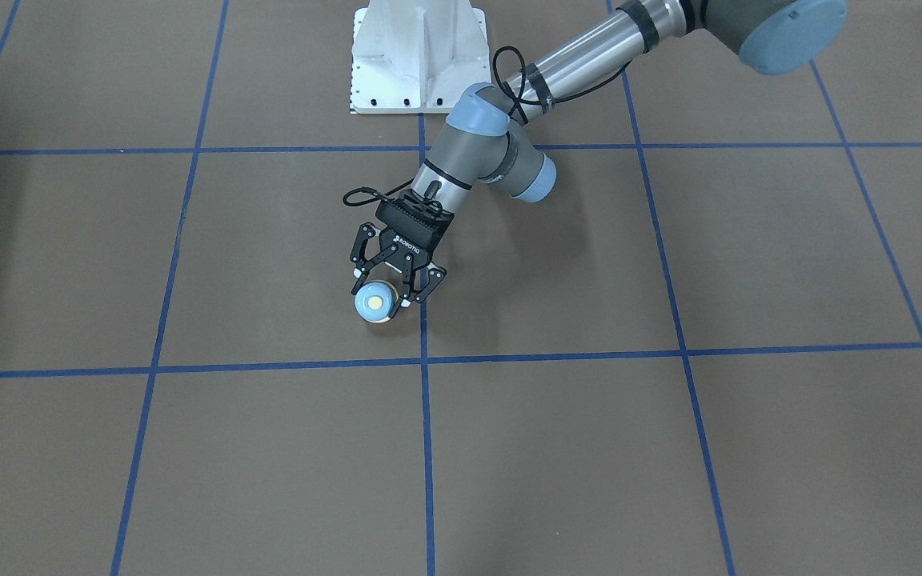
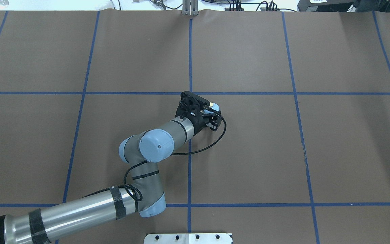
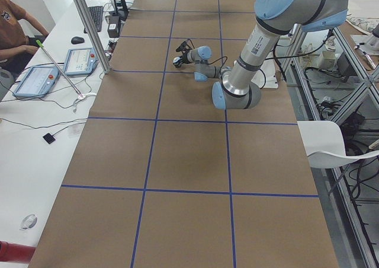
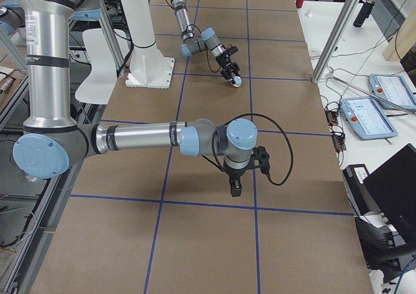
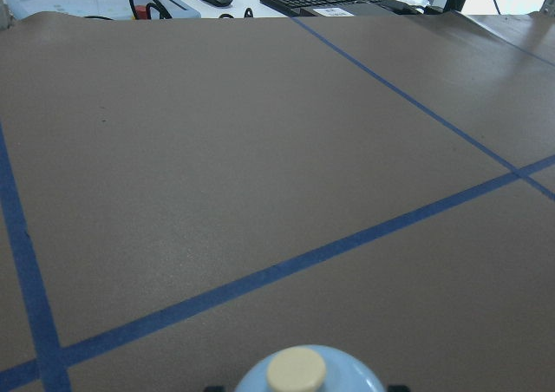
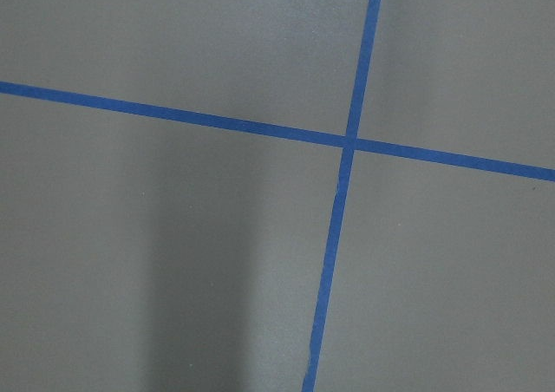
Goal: Place and press bell with both arms
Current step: 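Lower the blue bell onto the table with the left gripper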
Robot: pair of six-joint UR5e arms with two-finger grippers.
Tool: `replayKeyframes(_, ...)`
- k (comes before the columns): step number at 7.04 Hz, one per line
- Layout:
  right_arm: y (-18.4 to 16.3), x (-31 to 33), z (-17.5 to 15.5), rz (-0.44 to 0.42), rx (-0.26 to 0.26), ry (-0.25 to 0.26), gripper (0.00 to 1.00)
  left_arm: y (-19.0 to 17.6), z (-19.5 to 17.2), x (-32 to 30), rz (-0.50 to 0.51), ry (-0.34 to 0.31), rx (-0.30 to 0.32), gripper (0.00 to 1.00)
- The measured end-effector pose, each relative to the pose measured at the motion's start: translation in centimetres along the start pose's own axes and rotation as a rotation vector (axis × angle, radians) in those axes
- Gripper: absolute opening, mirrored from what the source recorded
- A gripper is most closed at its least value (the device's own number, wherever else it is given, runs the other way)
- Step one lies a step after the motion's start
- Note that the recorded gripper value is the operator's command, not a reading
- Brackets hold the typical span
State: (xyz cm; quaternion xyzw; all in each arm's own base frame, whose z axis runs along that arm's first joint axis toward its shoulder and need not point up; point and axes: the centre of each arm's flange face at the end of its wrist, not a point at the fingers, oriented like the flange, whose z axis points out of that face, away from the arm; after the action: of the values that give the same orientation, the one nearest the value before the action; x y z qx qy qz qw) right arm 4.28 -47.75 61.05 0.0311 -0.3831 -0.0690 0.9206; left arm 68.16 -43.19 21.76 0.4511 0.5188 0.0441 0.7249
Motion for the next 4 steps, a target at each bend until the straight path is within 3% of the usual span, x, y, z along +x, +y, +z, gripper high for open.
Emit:
replayKeyframes(1,0.09,0.05,0.06,0.001,-0.001,0.000,1.00,0.07,0.01,-0.23,0.001,-0.002,-0.002,0.43)
replayKeyframes(3,0.30,0.14,0.16,0.004,-0.004,-0.001,1.00,0.31,-0.01,-0.39,0.002,-0.004,-0.005,1.00)
replayKeyframes(4,0.32,0.14,0.17,0.004,-0.004,-0.001,1.00,0.33,-0.05,-0.31,0.002,-0.003,-0.004,1.00)
